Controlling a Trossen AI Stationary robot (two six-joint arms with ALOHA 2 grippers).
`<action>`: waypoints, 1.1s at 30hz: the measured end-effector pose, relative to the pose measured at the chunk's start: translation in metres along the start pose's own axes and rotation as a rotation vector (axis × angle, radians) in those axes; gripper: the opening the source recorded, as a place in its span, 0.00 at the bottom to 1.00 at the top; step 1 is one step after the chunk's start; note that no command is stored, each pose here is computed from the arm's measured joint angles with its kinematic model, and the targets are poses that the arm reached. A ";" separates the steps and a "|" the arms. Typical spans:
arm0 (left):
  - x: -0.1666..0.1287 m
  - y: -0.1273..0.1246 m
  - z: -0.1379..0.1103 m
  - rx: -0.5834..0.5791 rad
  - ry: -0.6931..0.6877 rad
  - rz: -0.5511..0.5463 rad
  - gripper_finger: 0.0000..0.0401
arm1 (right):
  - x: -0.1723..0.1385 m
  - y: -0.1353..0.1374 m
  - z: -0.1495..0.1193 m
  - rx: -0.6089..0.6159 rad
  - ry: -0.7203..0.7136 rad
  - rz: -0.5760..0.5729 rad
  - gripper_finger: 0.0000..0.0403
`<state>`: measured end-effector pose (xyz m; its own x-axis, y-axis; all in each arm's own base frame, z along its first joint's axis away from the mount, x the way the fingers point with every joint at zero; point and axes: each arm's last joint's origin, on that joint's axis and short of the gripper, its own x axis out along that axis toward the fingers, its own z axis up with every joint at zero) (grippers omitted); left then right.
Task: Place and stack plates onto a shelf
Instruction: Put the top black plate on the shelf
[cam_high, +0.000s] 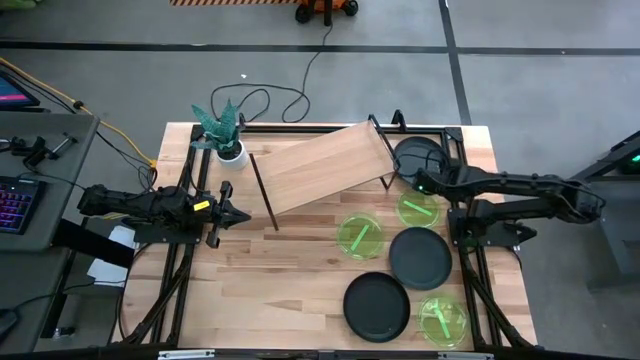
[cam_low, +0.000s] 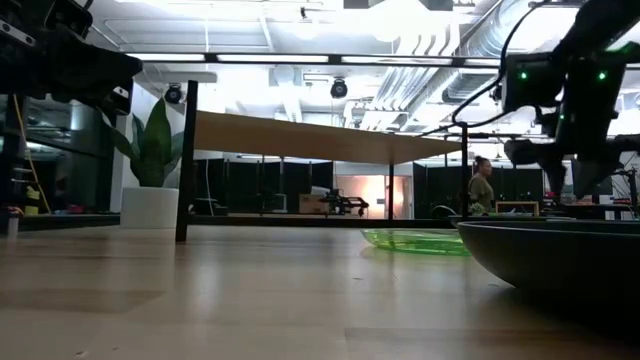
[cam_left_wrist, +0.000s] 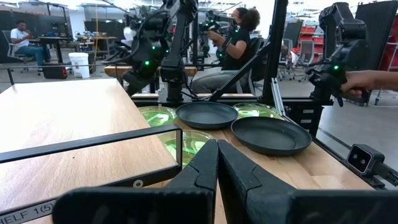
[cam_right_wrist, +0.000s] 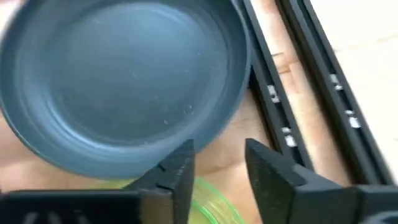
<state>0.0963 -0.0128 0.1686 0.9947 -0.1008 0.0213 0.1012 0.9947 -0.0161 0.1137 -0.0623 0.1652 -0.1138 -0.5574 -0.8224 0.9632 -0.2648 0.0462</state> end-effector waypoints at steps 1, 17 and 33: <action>0.000 0.000 0.000 0.000 0.000 0.000 0.00 | 0.003 0.001 -0.002 0.033 -0.005 0.018 0.36; 0.000 0.000 0.000 0.000 0.000 0.000 0.00 | 0.053 -0.014 -0.020 0.295 -0.068 0.100 0.33; 0.000 0.000 0.000 0.000 0.000 0.000 0.00 | 0.055 -0.014 -0.015 0.371 -0.236 0.106 0.03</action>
<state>0.0963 -0.0128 0.1686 0.9947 -0.1007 0.0211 0.1010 0.9947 -0.0162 0.0978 -0.0775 0.1109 -0.1130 -0.7495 -0.6523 0.8247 -0.4369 0.3591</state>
